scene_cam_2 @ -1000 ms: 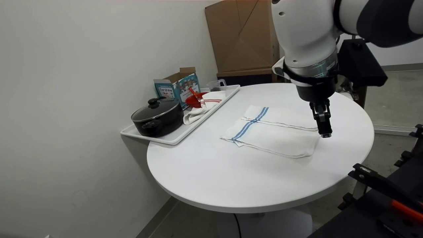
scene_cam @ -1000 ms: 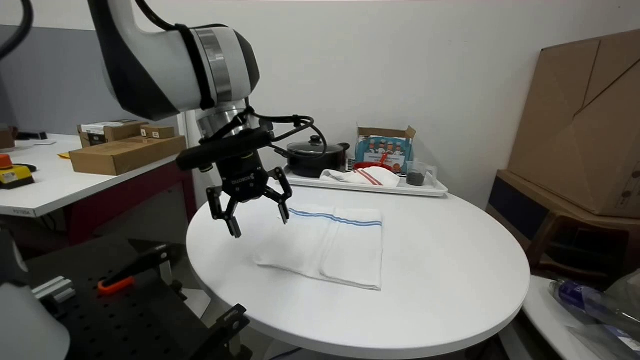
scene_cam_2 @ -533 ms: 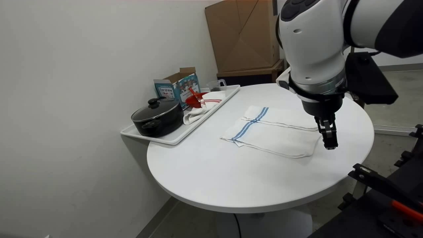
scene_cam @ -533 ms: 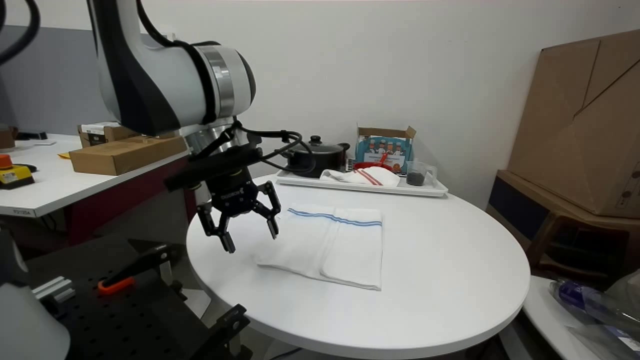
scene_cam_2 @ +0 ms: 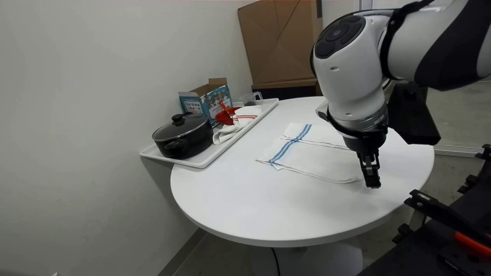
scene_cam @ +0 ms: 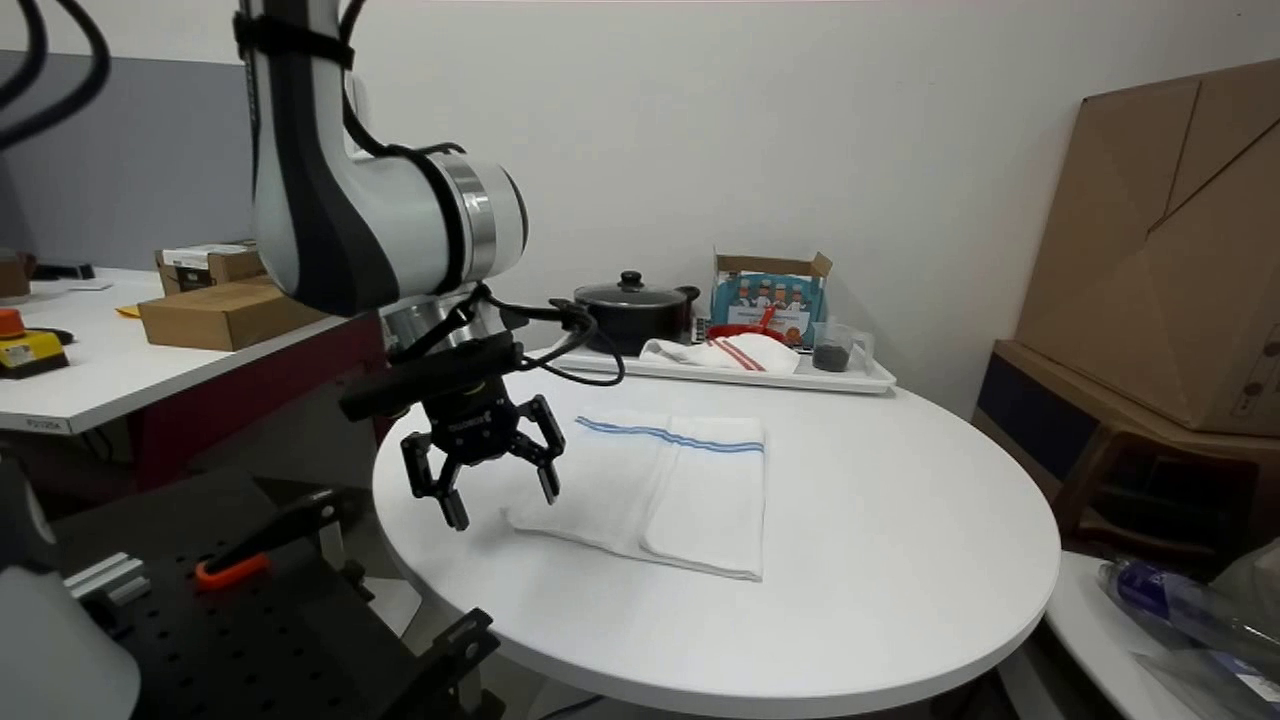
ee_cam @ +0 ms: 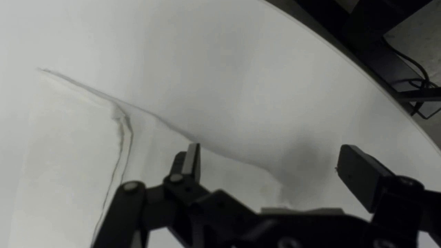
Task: Fold the towel on the table
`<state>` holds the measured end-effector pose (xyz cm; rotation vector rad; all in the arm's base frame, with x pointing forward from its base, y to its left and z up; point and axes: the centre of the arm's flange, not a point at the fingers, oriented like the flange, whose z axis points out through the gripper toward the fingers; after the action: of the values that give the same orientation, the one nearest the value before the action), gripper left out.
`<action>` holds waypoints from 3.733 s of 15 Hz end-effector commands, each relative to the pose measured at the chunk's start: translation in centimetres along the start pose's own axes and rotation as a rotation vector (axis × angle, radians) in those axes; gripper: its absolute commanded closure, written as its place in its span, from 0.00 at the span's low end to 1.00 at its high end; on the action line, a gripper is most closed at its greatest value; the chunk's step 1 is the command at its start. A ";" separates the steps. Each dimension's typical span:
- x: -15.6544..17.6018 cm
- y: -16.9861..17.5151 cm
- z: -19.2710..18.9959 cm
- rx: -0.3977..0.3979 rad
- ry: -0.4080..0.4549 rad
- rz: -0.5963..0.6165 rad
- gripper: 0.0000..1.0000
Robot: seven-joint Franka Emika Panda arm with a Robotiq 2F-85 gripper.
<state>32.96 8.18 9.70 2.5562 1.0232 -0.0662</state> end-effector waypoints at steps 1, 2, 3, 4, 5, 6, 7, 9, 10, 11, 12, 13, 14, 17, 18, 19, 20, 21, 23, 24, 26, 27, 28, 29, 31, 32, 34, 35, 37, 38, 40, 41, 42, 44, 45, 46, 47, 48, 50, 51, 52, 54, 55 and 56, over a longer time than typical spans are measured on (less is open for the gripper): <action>3.1 0.0 2.7 0.006 -0.020 0.023 0.00; 3.7 0.1 3.0 0.010 -0.023 0.026 0.00; 4.2 0.2 3.3 0.012 -0.023 0.030 0.00; 4.6 0.2 3.4 0.014 -0.021 0.033 0.02; 5.0 0.2 3.5 0.013 -0.016 0.029 0.26; 5.4 0.2 3.5 0.013 -0.011 0.029 0.27; 5.7 0.2 3.3 0.013 -0.008 0.028 0.32; 6.1 0.1 2.9 0.010 0.004 0.022 0.47; 6.2 0.1 2.6 0.006 0.009 0.020 0.55; 6.2 0.2 2.3 0.005 0.012 0.021 0.63; 6.1 0.2 2.1 0.004 0.014 0.020 0.69; 6.0 0.3 1.8 0.004 0.014 0.022 0.78; 5.8 0.5 1.6 0.003 0.016 0.026 0.85; 5.3 1.8 0.2 0.006 0.025 0.065 1.00; 5.3 2.3 -0.1 0.008 0.027 0.080 1.00; 5.2 2.9 -0.7 0.010 0.032 0.102 1.00; 5.2 3.4 -1.2 0.013 0.036 0.121 0.99; 5.2 4.1 -1.8 0.014 0.045 0.144 0.99; 5.2 6.3 -3.2 0.019 0.067 0.212 0.99; 5.1 7.6 -3.8 0.020 0.077 0.253 0.99; 4.5 11.1 -4.6 0.019 0.086 0.348 0.99; 3.9 13.2 -4.6 0.015 0.081 0.403 0.99; 3.3 15.1 -4.6 0.011 0.075 0.449 0.99; 2.2 17.5 -4.6 0.001 0.069 0.494 0.99; -0.1 21.5 -3.8 -0.024 0.047 0.580 0.99; -1.3 23.2 -3.4 -0.032 0.032 0.616 0.99; -3.9 26.0 -2.0 -0.051 -0.001 0.680 0.99; -5.0 26.9 -1.5 -0.058 -0.019 0.705 0.99; -6.7 28.3 -0.2 -0.065 -0.052 0.747 0.99; -7.2 28.6 0.5 -0.067 -0.066 0.760 0.99; -7.7 28.8 1.4 -0.068 -0.092 0.773 0.99; -7.6 28.7 1.7 -0.068 -0.103 0.773 0.99; -7.5 28.5 2.1 -0.067 -0.111 0.773 0.99; -7.1 28.7 2.6 -0.062 -0.126 0.778 0.99; -6.9 28.9 2.9 -0.053 -0.136 0.786 0.99; -6.5 29.3 3.2 -0.039 -0.147 0.802 0.99; -6.2 29.7 3.6 -0.025 -0.161 0.819 0.99; -5.8 30.2 4.1 -0.012 -0.177 0.837 0.99; -5.2 31.3 5.1 0.002 -0.204 0.845 0.99; -5.0 31.7 5.4 0.005 -0.214 0.839 0.99; -4.8 32.1 5.7 -0.002 -0.224 0.834 0.99; -4.4 32.8 6.2 -0.012 -0.234 0.816 0.99; -4.2 32.9 6.4 -0.018 -0.239 0.803 0.99; -3.9 32.9 6.7 -0.023 -0.246 0.796 0.71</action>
<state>51.08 -18.11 15.96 2.6769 -0.1483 -0.1028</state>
